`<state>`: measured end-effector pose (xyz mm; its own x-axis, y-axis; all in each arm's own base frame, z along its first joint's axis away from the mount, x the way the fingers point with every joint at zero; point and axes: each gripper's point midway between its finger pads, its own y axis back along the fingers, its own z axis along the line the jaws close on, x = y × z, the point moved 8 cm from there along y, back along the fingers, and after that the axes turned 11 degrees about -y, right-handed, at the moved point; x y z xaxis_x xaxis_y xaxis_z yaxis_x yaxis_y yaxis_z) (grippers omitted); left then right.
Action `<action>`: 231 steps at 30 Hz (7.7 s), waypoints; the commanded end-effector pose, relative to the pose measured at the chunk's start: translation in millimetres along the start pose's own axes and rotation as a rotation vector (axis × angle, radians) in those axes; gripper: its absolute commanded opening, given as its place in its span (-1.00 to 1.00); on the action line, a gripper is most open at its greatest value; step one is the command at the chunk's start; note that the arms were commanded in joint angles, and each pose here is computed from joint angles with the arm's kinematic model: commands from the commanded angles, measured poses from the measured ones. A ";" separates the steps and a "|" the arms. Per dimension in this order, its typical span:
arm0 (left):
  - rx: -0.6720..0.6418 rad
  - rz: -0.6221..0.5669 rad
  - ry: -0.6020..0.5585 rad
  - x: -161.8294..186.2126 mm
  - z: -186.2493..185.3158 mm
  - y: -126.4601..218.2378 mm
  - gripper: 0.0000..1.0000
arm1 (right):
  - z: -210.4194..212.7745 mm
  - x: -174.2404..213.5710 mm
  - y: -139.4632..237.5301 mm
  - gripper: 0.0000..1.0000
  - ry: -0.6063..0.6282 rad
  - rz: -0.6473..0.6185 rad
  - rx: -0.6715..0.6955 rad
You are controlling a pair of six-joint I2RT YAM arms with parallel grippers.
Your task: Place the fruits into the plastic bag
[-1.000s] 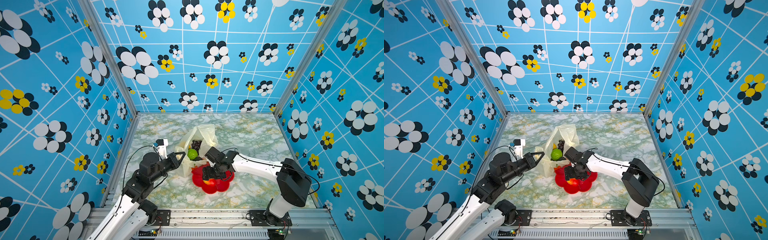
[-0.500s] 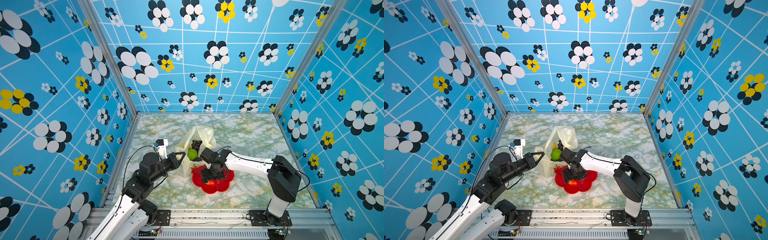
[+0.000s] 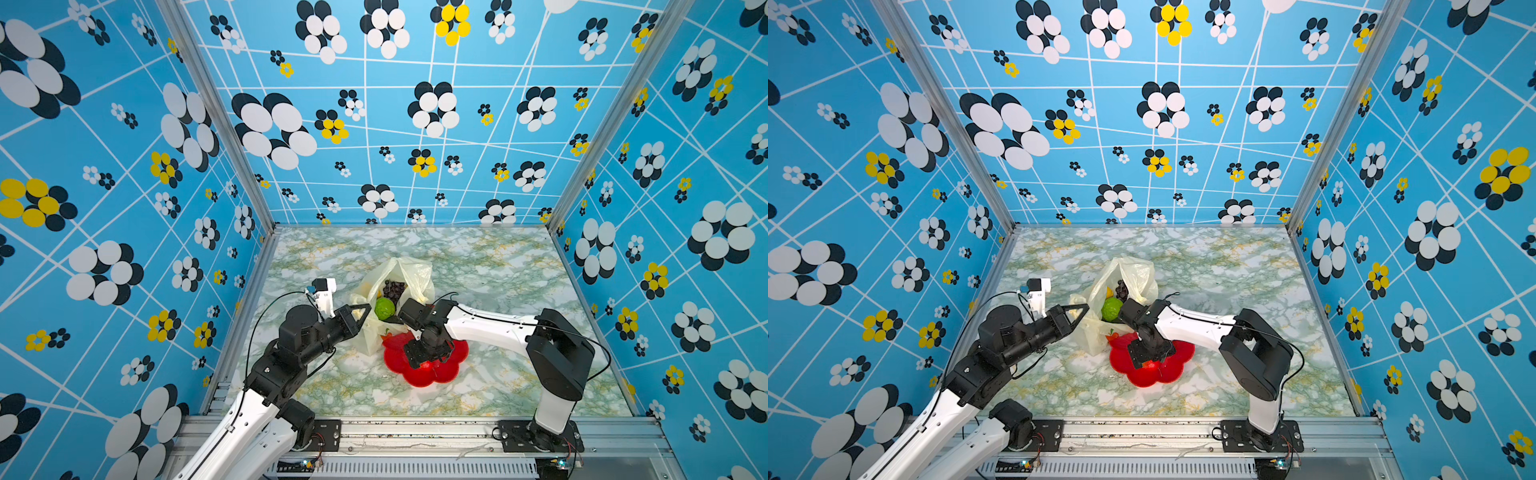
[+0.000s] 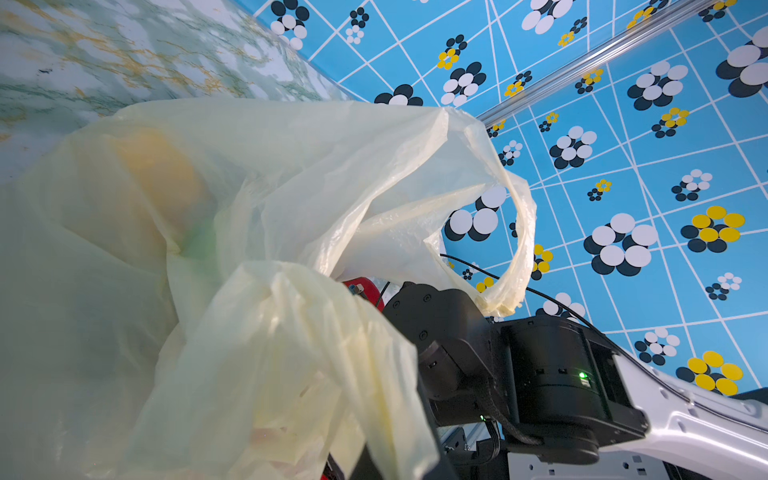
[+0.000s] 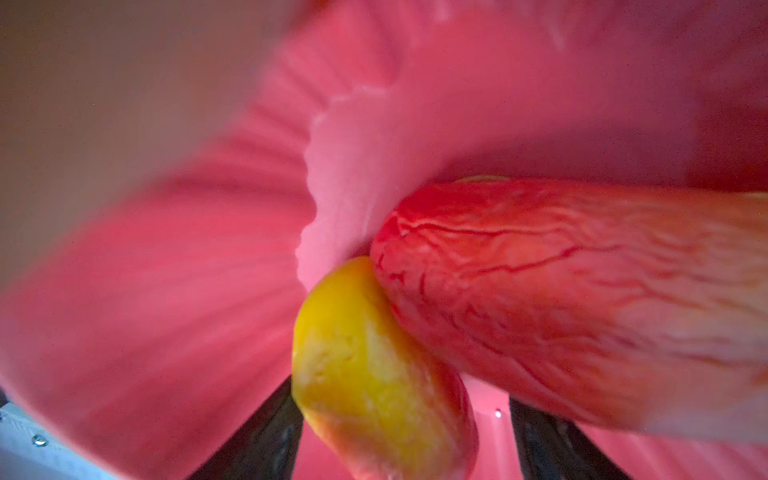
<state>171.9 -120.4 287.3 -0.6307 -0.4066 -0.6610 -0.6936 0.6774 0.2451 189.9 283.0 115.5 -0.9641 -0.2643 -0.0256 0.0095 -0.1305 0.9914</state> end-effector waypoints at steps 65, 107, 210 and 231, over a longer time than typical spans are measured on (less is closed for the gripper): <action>0.215 0.063 -0.127 9.7 -37.4 -7.6 -1.00 | 40.1 -71.7 154.1 -0.37 -0.217 -0.451 -0.630; 0.167 -0.031 0.021 -5.4 -31.2 -20.0 -1.00 | 33.1 -69.1 165.3 0.38 -0.107 -0.537 -0.731; -0.147 -0.160 0.083 -17.2 19.7 -7.5 -1.00 | -46.7 -38.7 41.6 0.58 0.239 -0.147 -0.011; -0.138 -0.160 0.105 -14.4 22.7 -11.3 -1.00 | -47.5 -22.8 15.4 0.53 0.190 0.003 -0.062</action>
<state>194.1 -107.0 277.9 -0.5458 -0.5579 -0.6252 -0.8212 0.5046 0.2665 233.4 243.9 131.9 -0.8821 -0.4554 -0.1203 -0.0441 -0.1745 0.9837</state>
